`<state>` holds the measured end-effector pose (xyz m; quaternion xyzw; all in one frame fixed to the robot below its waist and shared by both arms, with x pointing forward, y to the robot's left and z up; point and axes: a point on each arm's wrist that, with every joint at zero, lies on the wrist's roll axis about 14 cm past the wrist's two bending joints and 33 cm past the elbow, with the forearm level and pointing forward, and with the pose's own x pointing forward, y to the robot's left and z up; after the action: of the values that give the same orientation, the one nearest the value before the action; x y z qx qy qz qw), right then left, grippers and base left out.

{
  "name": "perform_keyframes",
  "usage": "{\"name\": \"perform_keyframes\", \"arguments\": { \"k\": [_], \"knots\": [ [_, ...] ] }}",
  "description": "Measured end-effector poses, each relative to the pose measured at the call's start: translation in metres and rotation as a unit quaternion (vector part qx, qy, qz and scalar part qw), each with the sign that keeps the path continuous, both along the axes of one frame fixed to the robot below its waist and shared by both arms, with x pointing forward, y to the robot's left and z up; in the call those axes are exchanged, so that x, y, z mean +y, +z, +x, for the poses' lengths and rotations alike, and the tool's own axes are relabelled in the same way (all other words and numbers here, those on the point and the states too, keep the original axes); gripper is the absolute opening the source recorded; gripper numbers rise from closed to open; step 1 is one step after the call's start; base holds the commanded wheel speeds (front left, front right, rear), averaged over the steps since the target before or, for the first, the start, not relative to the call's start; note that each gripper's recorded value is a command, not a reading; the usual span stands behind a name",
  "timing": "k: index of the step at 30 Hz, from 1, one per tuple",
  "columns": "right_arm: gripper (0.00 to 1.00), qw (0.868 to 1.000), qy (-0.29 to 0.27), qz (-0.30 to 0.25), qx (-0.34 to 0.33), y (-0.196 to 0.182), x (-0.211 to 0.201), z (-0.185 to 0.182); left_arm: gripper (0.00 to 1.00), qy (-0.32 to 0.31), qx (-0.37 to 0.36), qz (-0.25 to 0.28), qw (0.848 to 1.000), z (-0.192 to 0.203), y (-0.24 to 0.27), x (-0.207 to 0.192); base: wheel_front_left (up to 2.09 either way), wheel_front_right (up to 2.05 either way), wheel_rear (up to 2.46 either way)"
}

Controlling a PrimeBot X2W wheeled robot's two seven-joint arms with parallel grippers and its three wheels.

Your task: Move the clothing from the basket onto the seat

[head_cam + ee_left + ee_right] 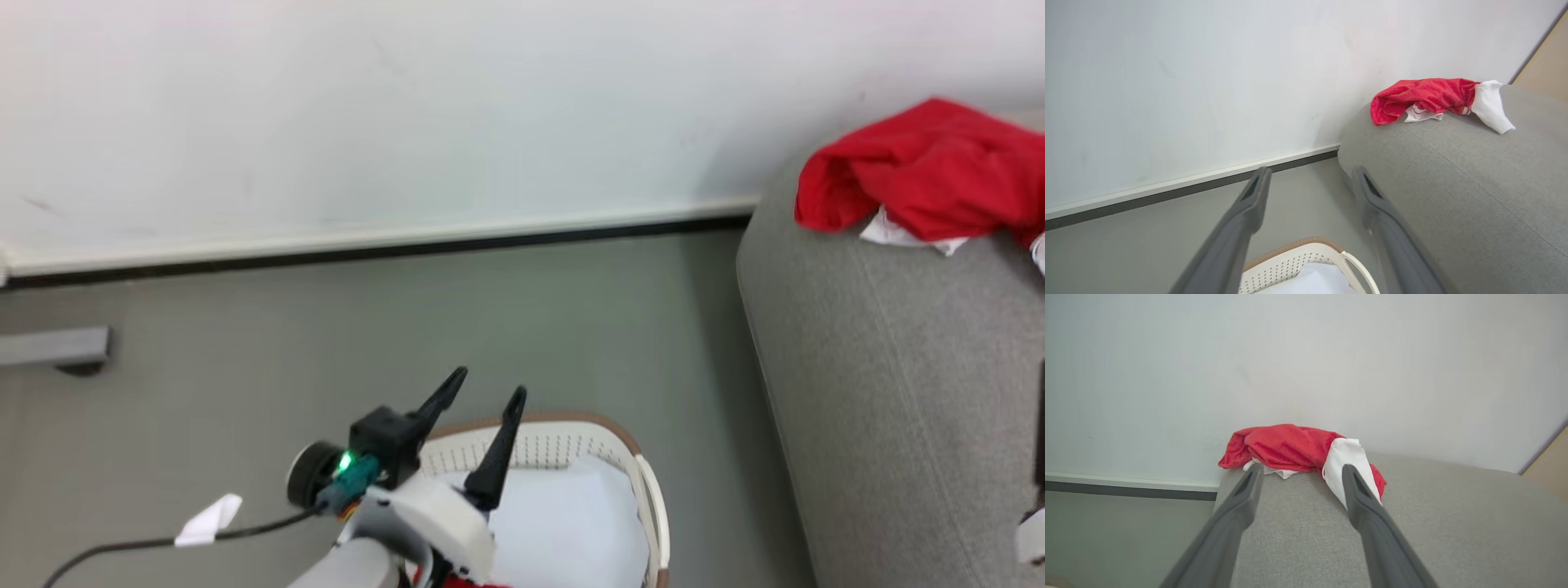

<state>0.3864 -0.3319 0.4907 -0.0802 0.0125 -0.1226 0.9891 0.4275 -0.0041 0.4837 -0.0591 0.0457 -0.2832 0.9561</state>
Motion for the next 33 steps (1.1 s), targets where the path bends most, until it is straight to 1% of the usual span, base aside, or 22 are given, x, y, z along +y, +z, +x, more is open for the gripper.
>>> {"name": "perform_keyframes", "arguments": {
  "k": [4,10,12,13,14,16,19,24,27,31,33],
  "knots": [
    [1.00,0.999,0.044,0.010,-0.022,0.010,0.036,-0.004,1.00,0.052,-0.007,0.013,0.999,-0.011,0.003,0.035,0.00,0.00,0.00],
    [1.00,0.993,0.105,0.036,-0.037,0.015,0.086,-0.003,1.00,0.126,0.005,0.012,0.992,-0.032,0.000,0.087,0.00,0.00,0.00],
    [1.00,0.990,0.123,0.047,-0.041,0.015,0.103,-0.004,1.00,0.146,0.000,0.013,0.989,-0.038,0.002,0.102,0.00,0.00,0.00],
    [1.00,0.990,0.123,0.047,-0.041,0.015,0.103,-0.004,1.00,0.146,0.000,0.013,0.989,-0.038,0.002,0.102,0.00,0.00,0.00],
    [1.00,0.988,0.139,0.056,-0.043,0.015,0.118,-0.006,1.00,0.167,-0.015,0.004,0.986,-0.043,0.012,0.116,0.00,0.00,0.00],
    [1.00,0.985,0.157,0.060,-0.046,0.017,0.132,-0.007,1.00,0.181,-0.023,0.012,0.983,-0.052,0.012,0.129,0.00,0.00,0.00],
    [1.00,0.981,0.180,0.061,-0.048,0.018,0.151,-0.009,1.00,0.206,-0.021,0.009,0.978,-0.066,0.009,0.148,0.00,0.00,0.00],
    [1.00,0.977,0.197,0.071,-0.041,0.013,0.168,-0.016,1.00,0.232,-0.031,0.021,0.972,-0.083,0.006,0.170,0.00,0.00,0.00],
    [1.00,0.976,0.202,0.078,-0.035,0.008,0.174,-0.021,1.00,0.247,-0.032,0.011,0.968,-0.090,0.006,0.178,0.00,0.00,0.00],
    [1.00,0.974,0.205,0.086,-0.033,0.007,0.179,-0.026,1.00,0.254,-0.038,0.013,0.966,-0.096,0.006,0.185,0.00,0.00,0.00],
    [1.00,0.974,0.204,0.093,-0.027,0.002,0.180,-0.031,1.00,0.266,-0.039,0.008,0.963,-0.102,0.005,0.191,0.00,0.00,0.00]
  ]
}}
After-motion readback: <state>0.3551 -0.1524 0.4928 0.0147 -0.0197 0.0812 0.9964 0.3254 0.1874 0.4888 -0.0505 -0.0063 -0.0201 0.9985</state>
